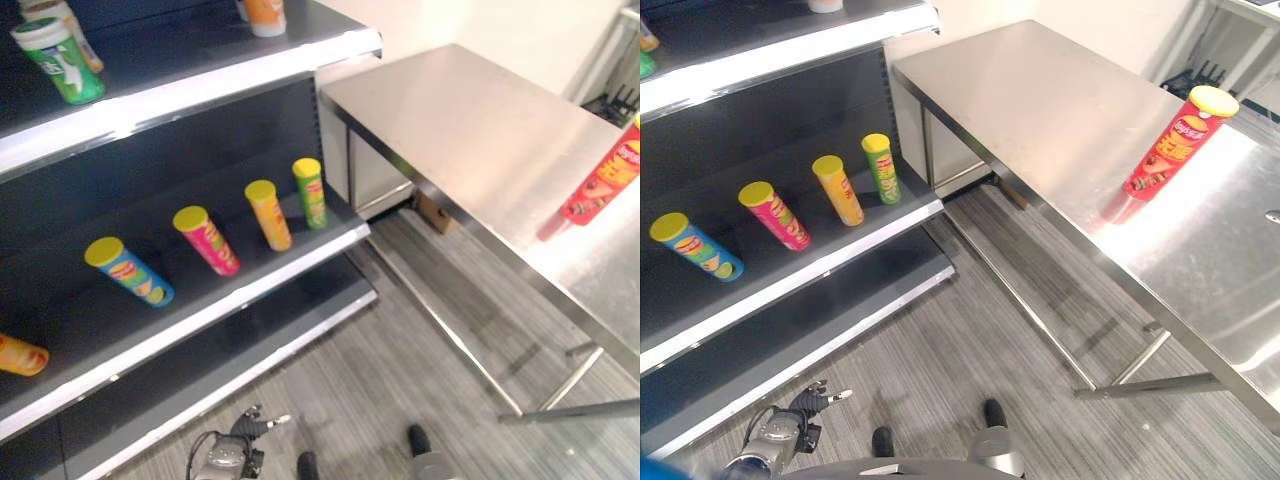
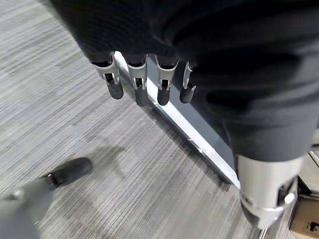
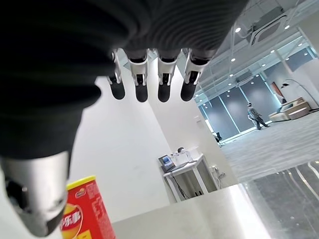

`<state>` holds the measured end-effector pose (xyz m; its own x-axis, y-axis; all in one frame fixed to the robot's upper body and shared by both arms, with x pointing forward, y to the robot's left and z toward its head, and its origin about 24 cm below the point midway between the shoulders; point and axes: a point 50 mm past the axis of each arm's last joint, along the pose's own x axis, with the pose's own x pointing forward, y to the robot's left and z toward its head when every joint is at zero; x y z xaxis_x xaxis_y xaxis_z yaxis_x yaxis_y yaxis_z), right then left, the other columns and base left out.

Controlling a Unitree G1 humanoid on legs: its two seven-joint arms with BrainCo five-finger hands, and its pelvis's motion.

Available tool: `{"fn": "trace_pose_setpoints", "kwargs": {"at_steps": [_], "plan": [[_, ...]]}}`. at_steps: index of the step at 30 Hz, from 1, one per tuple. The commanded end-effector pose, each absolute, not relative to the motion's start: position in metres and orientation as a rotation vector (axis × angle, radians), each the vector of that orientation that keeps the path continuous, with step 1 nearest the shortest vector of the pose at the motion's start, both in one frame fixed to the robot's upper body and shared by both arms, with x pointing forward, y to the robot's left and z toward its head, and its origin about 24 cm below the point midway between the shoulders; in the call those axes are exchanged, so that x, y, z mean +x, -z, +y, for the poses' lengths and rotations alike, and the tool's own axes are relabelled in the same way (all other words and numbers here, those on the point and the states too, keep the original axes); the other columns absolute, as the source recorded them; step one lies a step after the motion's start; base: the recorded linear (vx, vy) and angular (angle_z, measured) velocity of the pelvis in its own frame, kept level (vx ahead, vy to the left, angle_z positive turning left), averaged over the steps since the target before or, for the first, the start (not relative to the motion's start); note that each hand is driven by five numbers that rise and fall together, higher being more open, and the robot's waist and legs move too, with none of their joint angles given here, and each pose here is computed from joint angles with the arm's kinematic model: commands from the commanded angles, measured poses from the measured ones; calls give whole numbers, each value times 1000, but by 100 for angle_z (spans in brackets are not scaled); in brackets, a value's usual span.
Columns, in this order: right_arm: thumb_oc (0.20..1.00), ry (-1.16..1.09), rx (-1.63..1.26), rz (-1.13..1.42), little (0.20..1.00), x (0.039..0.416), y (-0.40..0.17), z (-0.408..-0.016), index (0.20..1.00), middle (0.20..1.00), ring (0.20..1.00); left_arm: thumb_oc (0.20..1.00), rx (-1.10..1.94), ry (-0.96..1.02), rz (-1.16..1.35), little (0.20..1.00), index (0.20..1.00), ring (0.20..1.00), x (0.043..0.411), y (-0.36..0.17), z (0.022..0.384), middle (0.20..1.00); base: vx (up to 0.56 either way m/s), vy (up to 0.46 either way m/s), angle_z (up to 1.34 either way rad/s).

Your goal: Put the goods on the table back onto the shelves and tidy them up.

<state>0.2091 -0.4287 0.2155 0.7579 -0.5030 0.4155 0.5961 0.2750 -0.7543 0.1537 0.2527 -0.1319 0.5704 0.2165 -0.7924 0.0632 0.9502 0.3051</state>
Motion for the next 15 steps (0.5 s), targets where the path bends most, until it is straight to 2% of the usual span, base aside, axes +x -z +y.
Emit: {"fn": "trace_pose_setpoints", "kwargs": {"at_steps": [1, 9, 15], "plan": [[1000, 783, -1043, -202, 1000, 219, -236, -424, 1000, 1000, 1000, 1000, 335, -185, 919, 1000, 1000, 1000, 165, 119, 278, 1000, 62, 78, -41], [1000, 743, -1013, -219, 1000, 227, -235, -418, 1000, 1000, 1000, 1000, 368, -183, 935, 1000, 1000, 1000, 157, 119, 285, 1000, 70, -35, -28], [1000, 746, -1040, -185, 1000, 217, -232, -422, 1000, 1000, 1000, 1000, 381, -190, 927, 1000, 1000, 1000, 158, 116, 289, 1000, 105, -131, 32]]}}
